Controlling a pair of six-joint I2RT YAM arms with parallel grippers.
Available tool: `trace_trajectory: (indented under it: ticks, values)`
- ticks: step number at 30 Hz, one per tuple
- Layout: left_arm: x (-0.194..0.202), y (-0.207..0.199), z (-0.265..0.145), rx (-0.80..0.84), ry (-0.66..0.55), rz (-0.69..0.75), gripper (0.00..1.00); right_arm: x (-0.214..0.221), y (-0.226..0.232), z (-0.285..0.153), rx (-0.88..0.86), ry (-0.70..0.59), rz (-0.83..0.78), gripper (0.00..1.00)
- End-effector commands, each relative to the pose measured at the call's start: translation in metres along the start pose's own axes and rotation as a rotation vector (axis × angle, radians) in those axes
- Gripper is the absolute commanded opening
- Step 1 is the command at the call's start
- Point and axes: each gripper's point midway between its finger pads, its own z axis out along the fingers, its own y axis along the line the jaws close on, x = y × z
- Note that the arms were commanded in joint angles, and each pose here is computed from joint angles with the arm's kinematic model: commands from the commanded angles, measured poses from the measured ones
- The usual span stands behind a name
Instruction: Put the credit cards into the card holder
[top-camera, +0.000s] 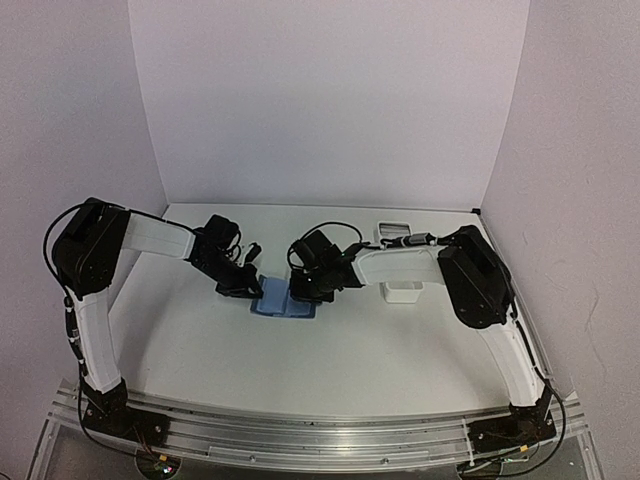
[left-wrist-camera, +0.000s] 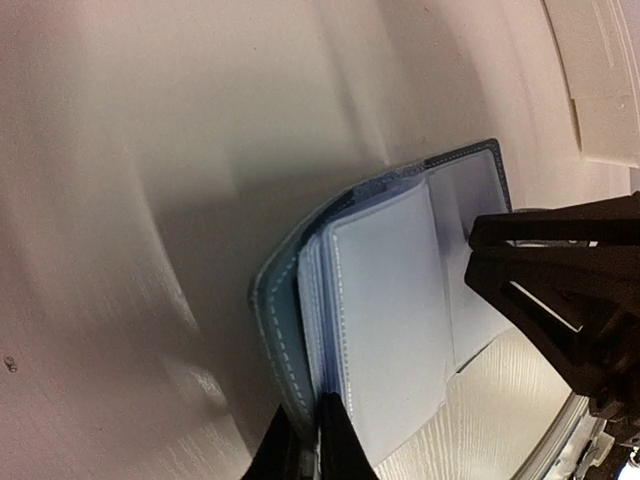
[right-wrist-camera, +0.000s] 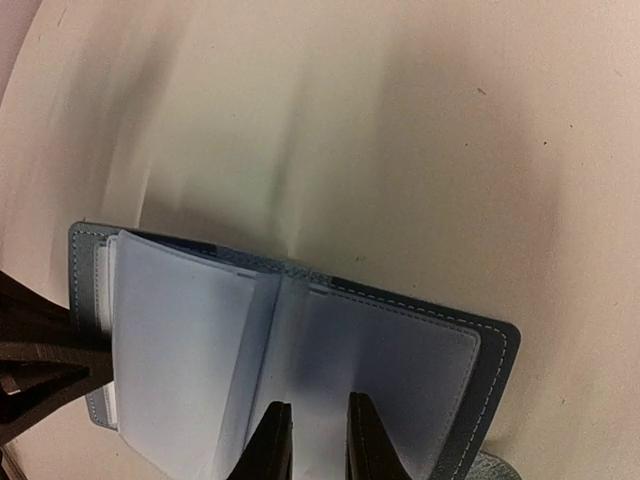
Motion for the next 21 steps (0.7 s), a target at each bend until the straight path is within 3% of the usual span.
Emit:
trace_trajectory:
  ticks: [1, 6, 12, 16, 18, 21]
  values:
    - [0.011, 0.007, -0.018, -0.02, 0.038, -0.014, 0.18, 0.001, -0.004, -0.006, 0.016, 0.012, -0.025, 0.17]
    - [0.008, 0.011, -0.049, -0.031, 0.023, 0.022, 0.33, -0.009, 0.003, -0.014, 0.004, -0.014, -0.065, 0.17]
    - [0.002, -0.017, -0.087, 0.031, -0.015, 0.225, 0.34, -0.031, 0.035, -0.031, -0.099, -0.041, -0.131, 0.2]
    - [-0.006, -0.048, -0.108, 0.131, -0.088, 0.351, 0.41, -0.075, 0.056, -0.073, -0.189, -0.124, -0.169, 0.27]
    - [-0.009, -0.059, -0.116, 0.173, -0.122, 0.388, 0.48, -0.098, 0.062, -0.099, -0.23, -0.171, -0.21, 0.37]
    - [-0.016, -0.077, -0.128, 0.242, -0.2, 0.453, 0.65, -0.137, 0.06, -0.147, -0.304, -0.243, -0.29, 0.65]
